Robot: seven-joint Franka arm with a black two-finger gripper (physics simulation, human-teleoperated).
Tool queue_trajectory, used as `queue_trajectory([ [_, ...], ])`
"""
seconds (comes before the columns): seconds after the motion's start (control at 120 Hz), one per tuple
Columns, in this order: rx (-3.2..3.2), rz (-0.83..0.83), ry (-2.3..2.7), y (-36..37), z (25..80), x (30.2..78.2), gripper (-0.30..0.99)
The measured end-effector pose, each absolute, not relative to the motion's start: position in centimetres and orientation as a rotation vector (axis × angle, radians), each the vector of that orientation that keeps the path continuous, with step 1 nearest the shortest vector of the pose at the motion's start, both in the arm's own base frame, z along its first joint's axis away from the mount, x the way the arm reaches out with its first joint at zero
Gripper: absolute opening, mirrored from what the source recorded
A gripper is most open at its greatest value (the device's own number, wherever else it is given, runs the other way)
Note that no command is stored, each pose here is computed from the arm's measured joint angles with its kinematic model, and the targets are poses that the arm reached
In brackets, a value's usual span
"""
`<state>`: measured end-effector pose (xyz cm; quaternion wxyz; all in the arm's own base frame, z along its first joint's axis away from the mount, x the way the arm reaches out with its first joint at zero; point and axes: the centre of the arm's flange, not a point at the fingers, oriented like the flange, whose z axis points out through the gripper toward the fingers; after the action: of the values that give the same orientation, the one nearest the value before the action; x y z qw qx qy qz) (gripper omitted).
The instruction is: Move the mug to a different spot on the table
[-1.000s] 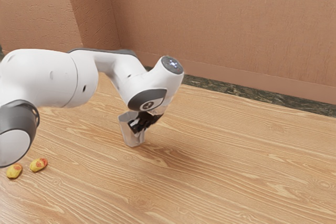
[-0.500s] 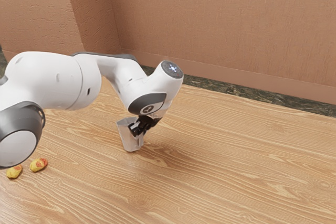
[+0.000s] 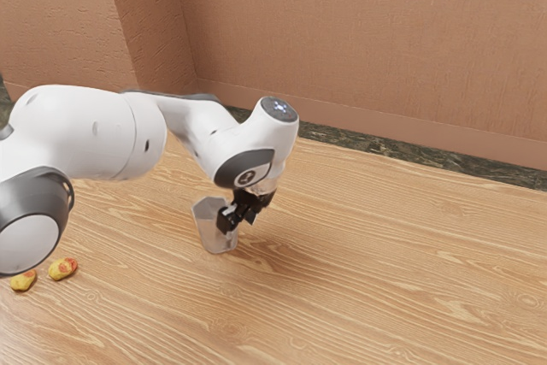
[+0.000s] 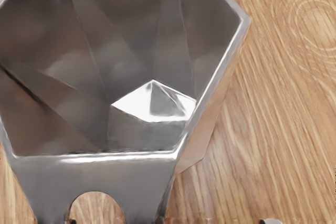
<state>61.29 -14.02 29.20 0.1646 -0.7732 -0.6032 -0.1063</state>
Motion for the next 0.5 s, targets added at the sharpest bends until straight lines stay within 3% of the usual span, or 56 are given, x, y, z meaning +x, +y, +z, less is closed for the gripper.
queue_trajectory([
  [0.233,-2.248,-0.208,-1.857,-16.0,31.8,60.8,0.57],
  [0.417,-2.372,-0.216,-1.990,-16.5,42.5,59.5,0.64],
  [0.5,-2.417,-0.223,-2.049,-13.4,48.9,58.7,0.66],
])
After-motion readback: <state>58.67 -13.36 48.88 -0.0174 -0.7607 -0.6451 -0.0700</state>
